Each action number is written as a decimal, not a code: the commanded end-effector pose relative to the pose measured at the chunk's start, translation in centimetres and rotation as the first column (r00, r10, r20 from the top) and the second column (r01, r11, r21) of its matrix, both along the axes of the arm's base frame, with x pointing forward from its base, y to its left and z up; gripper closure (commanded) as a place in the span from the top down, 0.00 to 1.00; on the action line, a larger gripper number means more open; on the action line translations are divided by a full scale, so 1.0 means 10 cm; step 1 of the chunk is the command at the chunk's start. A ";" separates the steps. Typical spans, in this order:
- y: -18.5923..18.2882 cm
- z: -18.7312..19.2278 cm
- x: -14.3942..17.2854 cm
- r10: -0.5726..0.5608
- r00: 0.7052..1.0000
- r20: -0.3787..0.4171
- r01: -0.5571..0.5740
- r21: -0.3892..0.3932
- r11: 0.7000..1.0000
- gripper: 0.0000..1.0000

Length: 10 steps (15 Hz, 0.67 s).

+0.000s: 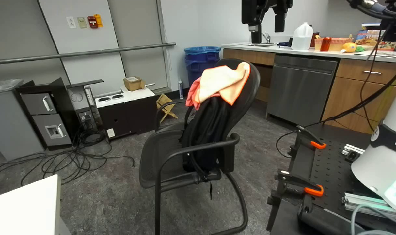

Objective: Take the towel and the shirt off the bag and put them on the back of the chair

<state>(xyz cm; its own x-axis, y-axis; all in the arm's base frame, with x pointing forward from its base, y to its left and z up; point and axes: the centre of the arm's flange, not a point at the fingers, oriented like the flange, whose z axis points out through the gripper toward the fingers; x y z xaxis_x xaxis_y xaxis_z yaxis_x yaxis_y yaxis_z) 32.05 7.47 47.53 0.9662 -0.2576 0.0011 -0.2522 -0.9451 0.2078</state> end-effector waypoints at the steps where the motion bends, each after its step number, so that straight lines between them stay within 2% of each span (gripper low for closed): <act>1: -0.02 -0.09 0.17 -0.005 1.000 -0.003 0.005 0.008 1.000 1.00; 7: -0.18 -0.36 0.60 -0.014 1.000 -0.001 0.014 0.002 1.000 1.00; 10: -0.41 -0.46 0.84 -0.030 1.000 0.002 0.030 -0.010 0.999 1.00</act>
<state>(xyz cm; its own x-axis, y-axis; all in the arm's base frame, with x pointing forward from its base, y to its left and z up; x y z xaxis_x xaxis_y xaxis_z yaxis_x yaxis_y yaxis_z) 37.17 5.27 43.37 0.9653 -0.2611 0.0006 -0.2556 -0.9443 0.2073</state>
